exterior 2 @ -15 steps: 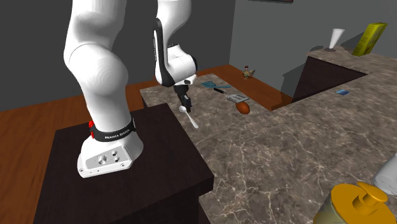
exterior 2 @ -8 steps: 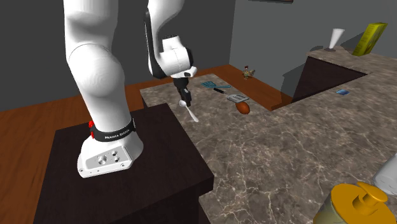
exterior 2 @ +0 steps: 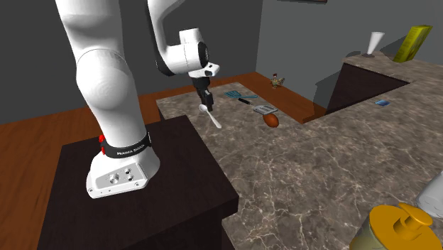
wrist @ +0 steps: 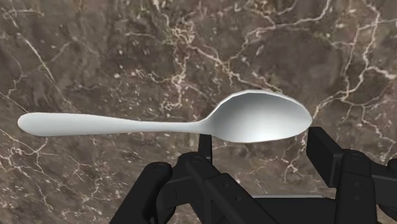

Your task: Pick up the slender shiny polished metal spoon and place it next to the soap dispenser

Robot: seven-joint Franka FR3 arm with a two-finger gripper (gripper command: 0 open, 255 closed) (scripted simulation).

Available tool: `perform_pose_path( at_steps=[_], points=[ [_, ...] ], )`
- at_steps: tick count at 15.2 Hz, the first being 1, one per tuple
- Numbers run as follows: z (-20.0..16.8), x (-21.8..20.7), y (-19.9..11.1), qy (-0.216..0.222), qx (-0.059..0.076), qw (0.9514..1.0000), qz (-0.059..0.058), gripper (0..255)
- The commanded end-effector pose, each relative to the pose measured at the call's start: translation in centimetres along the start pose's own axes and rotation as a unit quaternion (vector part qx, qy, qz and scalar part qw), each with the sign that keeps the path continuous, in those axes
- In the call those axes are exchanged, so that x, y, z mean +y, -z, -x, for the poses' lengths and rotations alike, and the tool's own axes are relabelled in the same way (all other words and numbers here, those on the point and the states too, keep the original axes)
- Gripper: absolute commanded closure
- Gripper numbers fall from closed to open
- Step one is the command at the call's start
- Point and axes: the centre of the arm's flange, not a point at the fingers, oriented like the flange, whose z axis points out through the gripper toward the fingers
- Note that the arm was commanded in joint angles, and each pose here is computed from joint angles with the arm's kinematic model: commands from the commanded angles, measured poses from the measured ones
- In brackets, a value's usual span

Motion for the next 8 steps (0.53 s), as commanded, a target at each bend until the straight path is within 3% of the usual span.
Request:
perform_pose_path(
  at_steps=[1, 8],
  points=[
    [-0.2, 0.0, 1.0, -0.001, -0.001, 1.0000, 0.000, 255],
    [-0.8, 0.1, 4.7, -0.001, -0.001, 1.0000, 0.000, 255]
  ],
)
